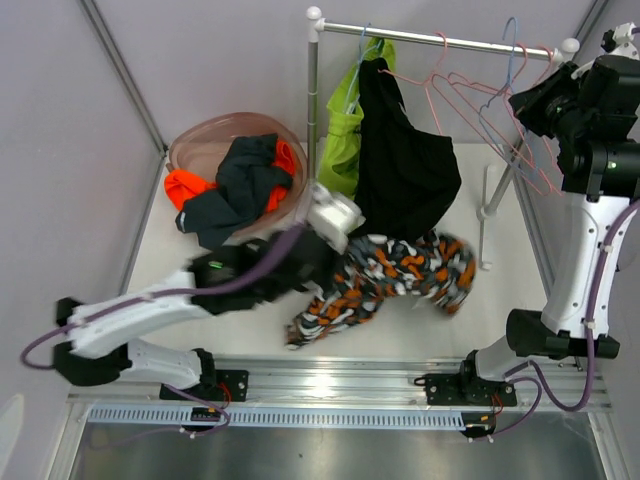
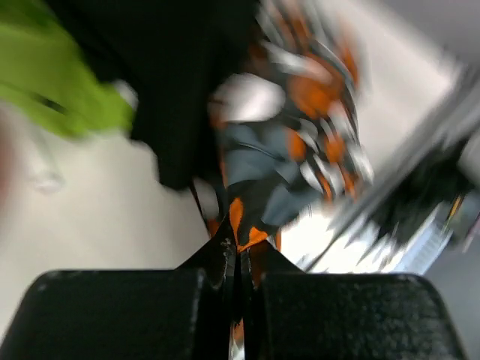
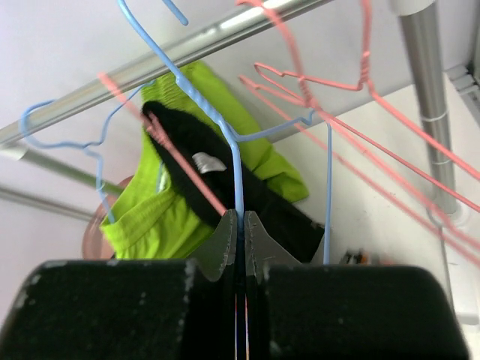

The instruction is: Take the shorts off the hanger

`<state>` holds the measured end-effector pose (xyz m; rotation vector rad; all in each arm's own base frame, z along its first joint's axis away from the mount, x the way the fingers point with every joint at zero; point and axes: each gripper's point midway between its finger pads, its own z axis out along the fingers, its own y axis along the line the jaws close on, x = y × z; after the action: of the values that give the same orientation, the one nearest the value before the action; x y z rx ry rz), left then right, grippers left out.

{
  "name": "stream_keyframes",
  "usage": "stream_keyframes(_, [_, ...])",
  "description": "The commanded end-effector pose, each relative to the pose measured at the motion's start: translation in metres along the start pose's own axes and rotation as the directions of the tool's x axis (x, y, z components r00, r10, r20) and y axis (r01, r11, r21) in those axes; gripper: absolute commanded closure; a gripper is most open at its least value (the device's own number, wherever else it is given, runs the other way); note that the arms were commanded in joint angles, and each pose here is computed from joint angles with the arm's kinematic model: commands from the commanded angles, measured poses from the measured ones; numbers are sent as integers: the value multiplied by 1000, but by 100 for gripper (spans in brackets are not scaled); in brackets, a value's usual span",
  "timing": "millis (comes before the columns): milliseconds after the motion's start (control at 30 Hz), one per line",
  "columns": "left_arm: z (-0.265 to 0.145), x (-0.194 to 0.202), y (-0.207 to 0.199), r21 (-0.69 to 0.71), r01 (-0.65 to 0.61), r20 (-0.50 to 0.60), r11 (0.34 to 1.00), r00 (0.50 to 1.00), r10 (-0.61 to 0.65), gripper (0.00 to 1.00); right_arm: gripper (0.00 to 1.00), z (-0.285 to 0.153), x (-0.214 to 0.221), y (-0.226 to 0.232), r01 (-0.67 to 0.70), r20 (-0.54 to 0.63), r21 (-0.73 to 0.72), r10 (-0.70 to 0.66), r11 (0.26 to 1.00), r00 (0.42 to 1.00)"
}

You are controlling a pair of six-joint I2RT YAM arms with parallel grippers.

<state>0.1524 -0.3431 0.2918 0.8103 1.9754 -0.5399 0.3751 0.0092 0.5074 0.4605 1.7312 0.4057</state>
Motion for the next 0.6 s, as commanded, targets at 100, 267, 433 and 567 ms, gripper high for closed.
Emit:
stream_keyframes(100, [-113, -104, 137, -334, 154, 307, 930, 950, -48, 100, 100, 17, -33, -3, 3, 110, -22, -1, 1000, 994])
stream_keyframes(267, [-137, -168, 178, -413, 164, 411, 896, 911, 23, 100, 100, 38, -25, -7, -11, 76, -30, 13, 999, 997])
stream_keyframes(433, [-132, -223, 238, -480, 216, 461, 850, 886, 35, 100, 100, 50, -5, -13, -28, 24, -41, 29, 999, 999])
stream_keyframes(567, [-154, -269, 289, -515, 294, 572, 805, 817, 68, 100, 100, 54, 9, -21, -26, -5, -28, 26, 999, 1000])
